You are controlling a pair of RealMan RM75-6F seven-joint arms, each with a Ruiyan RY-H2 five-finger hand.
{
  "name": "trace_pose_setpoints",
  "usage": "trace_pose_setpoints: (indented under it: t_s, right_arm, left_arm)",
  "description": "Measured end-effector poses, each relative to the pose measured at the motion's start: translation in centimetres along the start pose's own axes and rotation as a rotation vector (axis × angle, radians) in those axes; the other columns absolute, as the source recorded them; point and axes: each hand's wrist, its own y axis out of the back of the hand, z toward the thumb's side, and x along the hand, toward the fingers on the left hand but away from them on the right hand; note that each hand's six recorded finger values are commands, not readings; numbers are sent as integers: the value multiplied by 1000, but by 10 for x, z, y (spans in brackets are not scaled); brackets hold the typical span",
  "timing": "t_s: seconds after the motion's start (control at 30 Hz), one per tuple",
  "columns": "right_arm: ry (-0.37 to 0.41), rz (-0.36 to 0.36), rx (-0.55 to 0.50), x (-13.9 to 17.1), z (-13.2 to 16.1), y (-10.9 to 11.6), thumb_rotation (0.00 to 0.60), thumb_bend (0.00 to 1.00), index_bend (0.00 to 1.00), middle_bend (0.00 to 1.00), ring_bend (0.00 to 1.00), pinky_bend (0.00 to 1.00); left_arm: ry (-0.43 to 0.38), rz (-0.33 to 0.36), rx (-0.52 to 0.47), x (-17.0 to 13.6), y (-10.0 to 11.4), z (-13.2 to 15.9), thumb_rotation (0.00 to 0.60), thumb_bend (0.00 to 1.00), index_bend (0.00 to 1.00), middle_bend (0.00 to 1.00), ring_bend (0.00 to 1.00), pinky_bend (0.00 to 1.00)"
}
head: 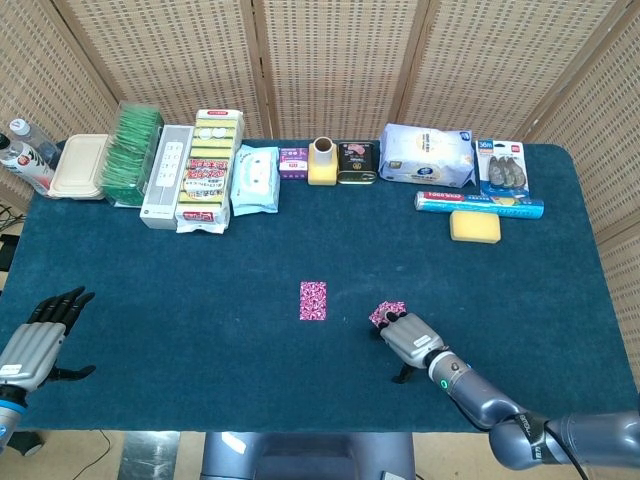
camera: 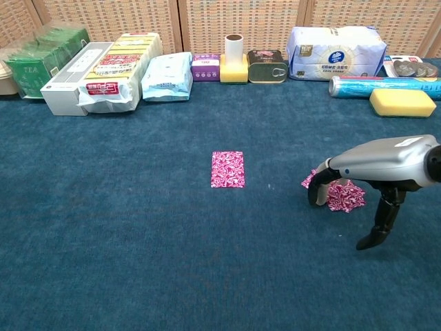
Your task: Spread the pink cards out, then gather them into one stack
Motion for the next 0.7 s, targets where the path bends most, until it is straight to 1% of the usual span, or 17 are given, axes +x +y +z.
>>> trace_pose_setpoints:
  t_s: [0.13, 0.37, 0.57, 0.7]
  right_arm:
    - [-9, 7, 8, 1, -3, -1, 494, 208, 250, 303, 89, 206]
    - [-49, 21, 19, 8, -19, -2, 484, 209, 252, 305, 92, 216]
    - [-54, 20, 15, 12, -22, 0, 481, 208, 255, 309, 99, 226]
    - [-63, 17, 31, 15, -27, 2, 479, 208, 258, 311, 100, 231]
  left_arm:
    - [0, 1, -1, 0, 0, 0, 600, 32, 0, 0, 0, 35]
    - [1, 0, -2, 1, 1, -1, 600, 32, 0, 0, 0, 35]
    - [0, -2, 0, 1, 0, 0, 600, 33, 0, 0, 0, 35]
    - [-1, -3, 1, 0, -1, 1, 600, 33, 0, 0, 0, 35]
